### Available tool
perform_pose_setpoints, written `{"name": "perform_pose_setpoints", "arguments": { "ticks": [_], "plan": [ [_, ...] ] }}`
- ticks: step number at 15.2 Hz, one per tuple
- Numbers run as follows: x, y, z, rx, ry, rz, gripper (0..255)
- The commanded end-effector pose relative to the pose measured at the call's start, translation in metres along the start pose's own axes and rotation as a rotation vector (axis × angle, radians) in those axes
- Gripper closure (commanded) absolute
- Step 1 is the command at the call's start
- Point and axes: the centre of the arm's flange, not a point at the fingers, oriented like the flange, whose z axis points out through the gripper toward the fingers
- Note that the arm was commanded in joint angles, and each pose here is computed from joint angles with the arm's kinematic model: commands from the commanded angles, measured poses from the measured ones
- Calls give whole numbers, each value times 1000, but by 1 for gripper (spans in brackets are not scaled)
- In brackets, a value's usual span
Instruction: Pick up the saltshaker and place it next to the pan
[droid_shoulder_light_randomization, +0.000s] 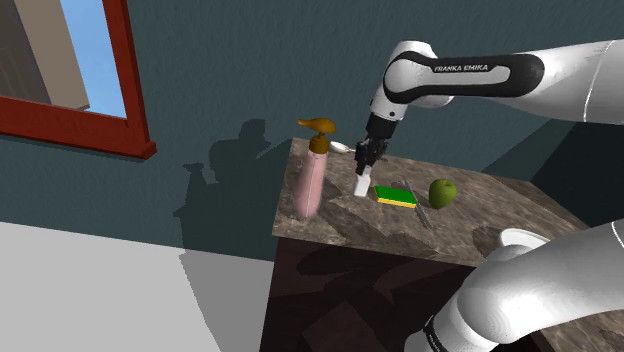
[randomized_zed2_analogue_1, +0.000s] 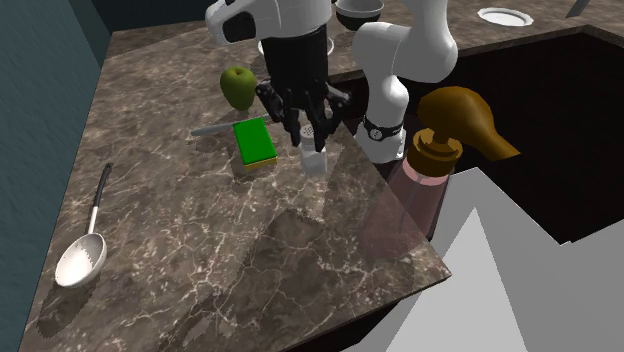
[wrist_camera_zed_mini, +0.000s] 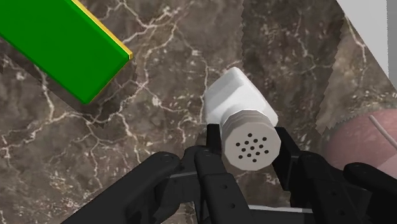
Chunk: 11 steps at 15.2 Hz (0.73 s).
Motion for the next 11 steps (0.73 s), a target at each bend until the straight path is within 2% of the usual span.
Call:
{"name": "perform_pose_setpoints", "arguments": {
  "ticks": [1, 11],
  "plan": [
    [0, -2, -10, 0, 0, 0, 255],
    [0, -7, -62, 0, 0, 0, 255]
  ]
}}
